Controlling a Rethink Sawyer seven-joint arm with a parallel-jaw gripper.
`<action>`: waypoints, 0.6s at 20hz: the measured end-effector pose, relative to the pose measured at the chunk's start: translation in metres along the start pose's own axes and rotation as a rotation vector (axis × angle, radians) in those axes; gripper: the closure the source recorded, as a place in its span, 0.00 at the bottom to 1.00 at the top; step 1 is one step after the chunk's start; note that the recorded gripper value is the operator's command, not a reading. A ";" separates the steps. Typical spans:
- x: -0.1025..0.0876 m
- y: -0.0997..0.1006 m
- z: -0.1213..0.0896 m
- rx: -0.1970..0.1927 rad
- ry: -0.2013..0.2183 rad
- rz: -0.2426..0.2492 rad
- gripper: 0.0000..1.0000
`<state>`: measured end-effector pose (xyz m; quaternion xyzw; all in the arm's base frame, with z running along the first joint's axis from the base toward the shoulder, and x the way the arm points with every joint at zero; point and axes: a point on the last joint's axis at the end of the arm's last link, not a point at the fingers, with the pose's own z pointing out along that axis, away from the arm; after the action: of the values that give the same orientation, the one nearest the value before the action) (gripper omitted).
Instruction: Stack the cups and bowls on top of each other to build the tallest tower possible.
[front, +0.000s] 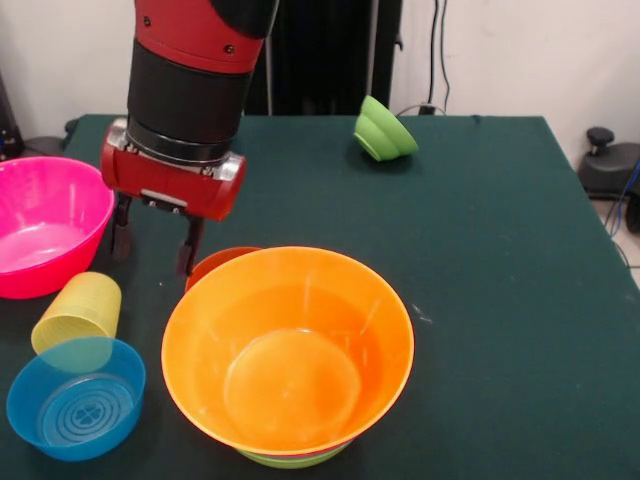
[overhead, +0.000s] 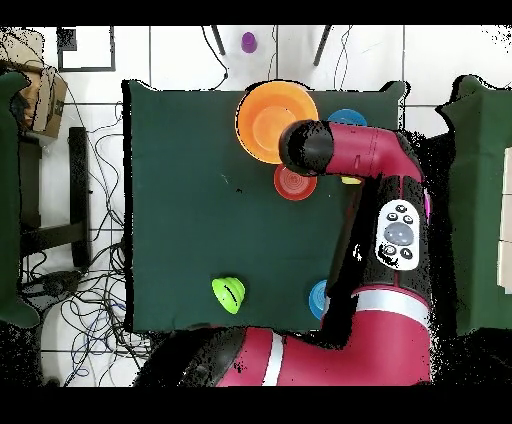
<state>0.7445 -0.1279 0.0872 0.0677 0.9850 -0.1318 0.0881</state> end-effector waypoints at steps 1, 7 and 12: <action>0.001 0.000 -0.001 -0.001 0.001 0.002 0.00; 0.004 -0.007 -0.004 -0.022 0.015 0.041 0.00; 0.010 -0.014 -0.007 -0.053 0.035 0.091 0.00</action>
<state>0.7319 -0.1380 0.0952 0.1125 0.9855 -0.1001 0.0787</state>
